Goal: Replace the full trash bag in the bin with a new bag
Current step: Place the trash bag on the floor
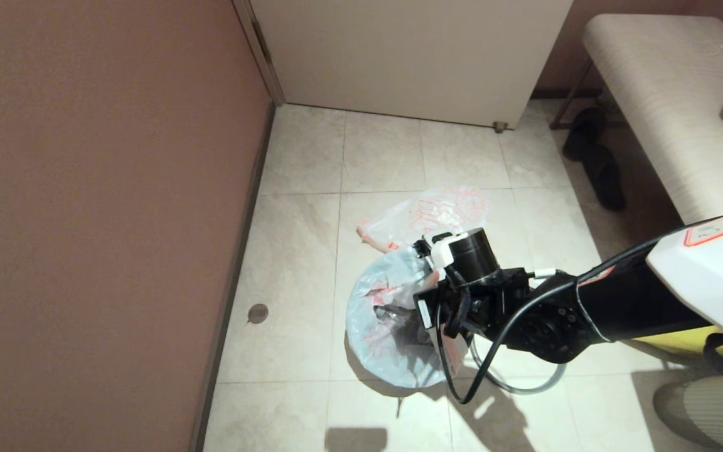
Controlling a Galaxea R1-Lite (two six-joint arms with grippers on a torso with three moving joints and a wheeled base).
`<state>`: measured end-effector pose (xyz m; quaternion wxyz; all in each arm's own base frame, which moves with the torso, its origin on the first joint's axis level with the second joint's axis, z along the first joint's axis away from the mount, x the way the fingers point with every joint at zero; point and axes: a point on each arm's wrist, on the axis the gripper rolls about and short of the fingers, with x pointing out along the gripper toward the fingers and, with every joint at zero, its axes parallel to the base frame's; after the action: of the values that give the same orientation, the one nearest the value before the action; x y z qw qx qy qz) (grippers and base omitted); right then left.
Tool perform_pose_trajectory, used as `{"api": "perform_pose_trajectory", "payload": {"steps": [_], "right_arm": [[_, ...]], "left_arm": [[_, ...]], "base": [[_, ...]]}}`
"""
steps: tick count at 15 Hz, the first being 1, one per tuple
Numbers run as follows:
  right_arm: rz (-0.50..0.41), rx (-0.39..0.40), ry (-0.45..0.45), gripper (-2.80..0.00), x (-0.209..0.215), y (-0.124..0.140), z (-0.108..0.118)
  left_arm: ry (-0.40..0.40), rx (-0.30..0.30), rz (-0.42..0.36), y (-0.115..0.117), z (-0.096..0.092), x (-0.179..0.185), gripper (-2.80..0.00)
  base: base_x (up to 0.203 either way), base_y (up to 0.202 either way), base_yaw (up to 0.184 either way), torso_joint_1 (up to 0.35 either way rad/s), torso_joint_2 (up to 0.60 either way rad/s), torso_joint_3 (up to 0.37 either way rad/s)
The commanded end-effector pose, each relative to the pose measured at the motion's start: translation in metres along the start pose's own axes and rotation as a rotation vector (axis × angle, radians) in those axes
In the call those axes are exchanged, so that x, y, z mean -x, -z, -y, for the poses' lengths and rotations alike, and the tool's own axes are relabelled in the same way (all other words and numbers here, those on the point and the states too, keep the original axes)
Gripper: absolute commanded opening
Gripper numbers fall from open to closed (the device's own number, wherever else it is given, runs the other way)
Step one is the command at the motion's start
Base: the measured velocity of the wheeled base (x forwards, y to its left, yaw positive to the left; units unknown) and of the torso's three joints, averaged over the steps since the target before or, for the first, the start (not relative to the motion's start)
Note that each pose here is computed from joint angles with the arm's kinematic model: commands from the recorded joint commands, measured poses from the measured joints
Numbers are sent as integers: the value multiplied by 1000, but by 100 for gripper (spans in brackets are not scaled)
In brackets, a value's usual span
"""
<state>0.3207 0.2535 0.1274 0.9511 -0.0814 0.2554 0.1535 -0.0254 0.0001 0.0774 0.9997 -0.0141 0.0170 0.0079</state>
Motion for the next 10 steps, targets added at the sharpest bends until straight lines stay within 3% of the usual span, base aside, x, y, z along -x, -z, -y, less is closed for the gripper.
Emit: {"api": "perform_pose_trajectory", "payload": {"steps": [1, 7, 10], "right_arm": [[37, -29, 8, -280, 16, -15, 11], [-56, -18, 75, -280, -41, 10, 31], [-56, -19, 93, -280, -80, 14, 34]], "left_arm": [[-2, 1, -1, 0, 0, 0, -280], [-1, 1, -1, 0, 0, 0, -280], [-1, 1, -1, 0, 0, 0, -280]], "base": [[0, 0, 0, 0, 0, 0], [0, 0, 0, 0, 0, 0], [0, 0, 0, 0, 0, 0]]}}
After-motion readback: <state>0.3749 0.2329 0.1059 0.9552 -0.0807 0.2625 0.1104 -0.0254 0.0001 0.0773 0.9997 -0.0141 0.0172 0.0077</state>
